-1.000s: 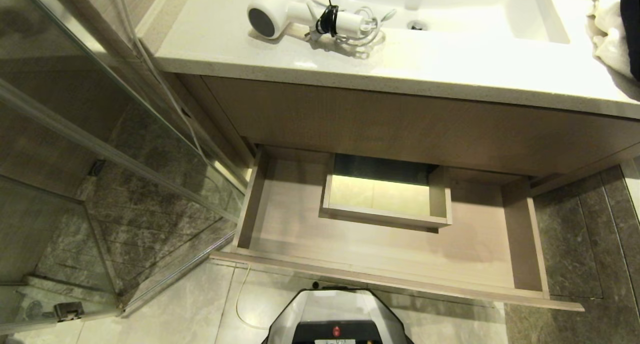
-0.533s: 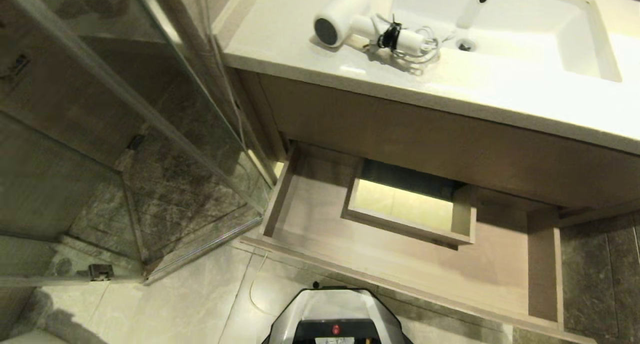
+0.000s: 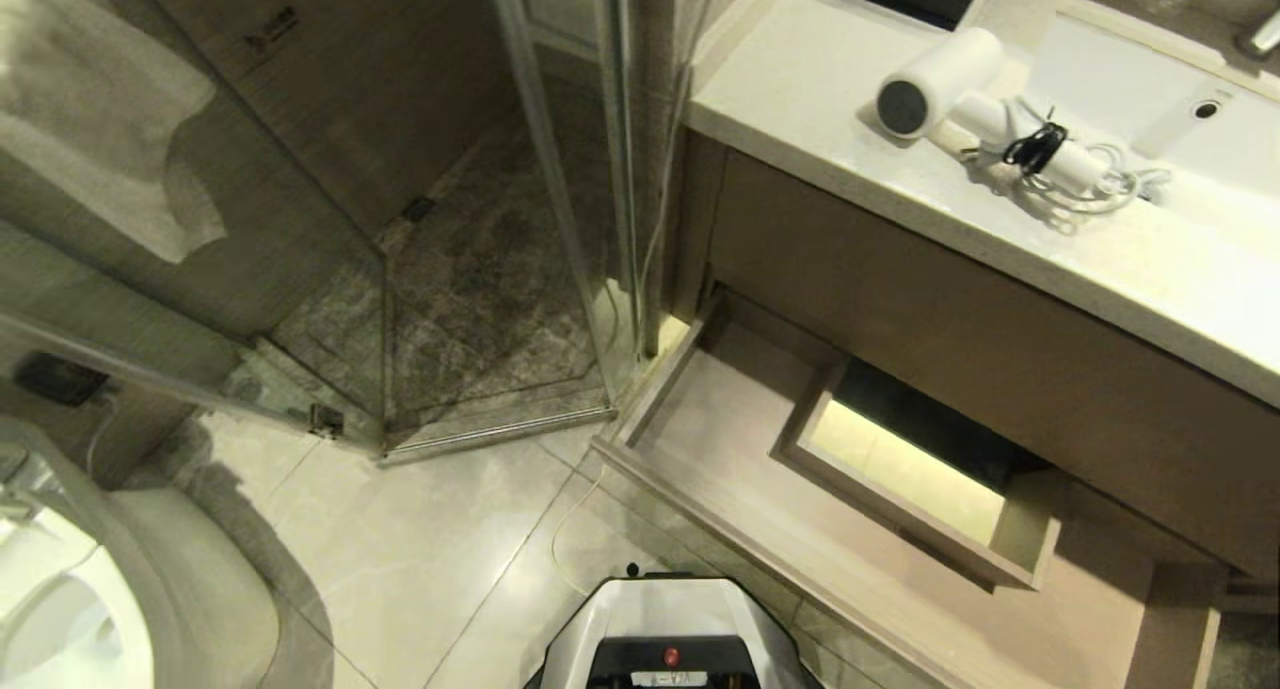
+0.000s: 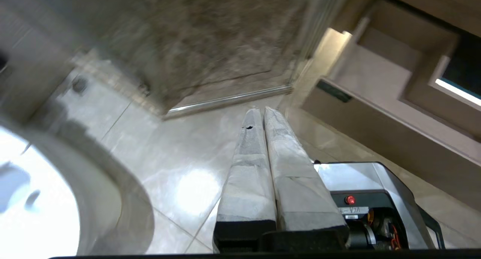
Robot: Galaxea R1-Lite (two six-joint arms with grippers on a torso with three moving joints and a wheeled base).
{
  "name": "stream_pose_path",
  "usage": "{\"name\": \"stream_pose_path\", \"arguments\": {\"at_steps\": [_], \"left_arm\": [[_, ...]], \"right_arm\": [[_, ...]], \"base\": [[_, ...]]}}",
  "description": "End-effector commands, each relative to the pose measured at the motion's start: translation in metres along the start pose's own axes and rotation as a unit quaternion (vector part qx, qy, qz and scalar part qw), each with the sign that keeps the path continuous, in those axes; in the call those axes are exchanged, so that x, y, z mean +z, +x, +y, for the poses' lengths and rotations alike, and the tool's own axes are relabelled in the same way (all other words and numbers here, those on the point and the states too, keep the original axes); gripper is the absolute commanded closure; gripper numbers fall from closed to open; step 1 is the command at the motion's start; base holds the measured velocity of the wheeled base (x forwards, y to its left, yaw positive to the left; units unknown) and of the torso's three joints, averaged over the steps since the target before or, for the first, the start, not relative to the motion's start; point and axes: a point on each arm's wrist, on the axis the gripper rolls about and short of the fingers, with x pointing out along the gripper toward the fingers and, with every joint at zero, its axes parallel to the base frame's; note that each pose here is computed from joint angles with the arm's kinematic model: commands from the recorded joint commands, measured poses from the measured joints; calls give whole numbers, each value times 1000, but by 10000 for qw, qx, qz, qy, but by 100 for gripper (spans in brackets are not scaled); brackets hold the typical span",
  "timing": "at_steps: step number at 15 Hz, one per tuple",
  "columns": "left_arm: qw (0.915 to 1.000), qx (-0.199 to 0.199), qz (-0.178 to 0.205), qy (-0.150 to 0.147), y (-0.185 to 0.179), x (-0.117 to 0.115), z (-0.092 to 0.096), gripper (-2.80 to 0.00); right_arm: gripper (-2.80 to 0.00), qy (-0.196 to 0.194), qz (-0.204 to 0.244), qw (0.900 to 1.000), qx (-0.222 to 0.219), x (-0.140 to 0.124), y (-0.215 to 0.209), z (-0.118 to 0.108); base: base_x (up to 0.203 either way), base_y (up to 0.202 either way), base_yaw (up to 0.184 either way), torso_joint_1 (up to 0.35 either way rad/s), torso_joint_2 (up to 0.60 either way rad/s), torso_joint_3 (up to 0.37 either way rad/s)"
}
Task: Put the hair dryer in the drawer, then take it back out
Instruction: Pick up the hairdryer
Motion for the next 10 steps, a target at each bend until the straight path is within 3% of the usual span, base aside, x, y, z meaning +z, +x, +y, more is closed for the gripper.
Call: {"name": "stream_pose_path", "arguments": {"at_steps": [1,10], "left_arm": [[10000,6,-2,0,0,0,0,0],[10000,6,4,0,0,0,0,0]], "right_arm": [[0,-1,10,10000,8,-12,-1,0],[0,-1,10,10000,8,-12,-1,0]], "base": [[3,4,134,111,-232,-90],[0,-1,15,36,-71,-28]]}}
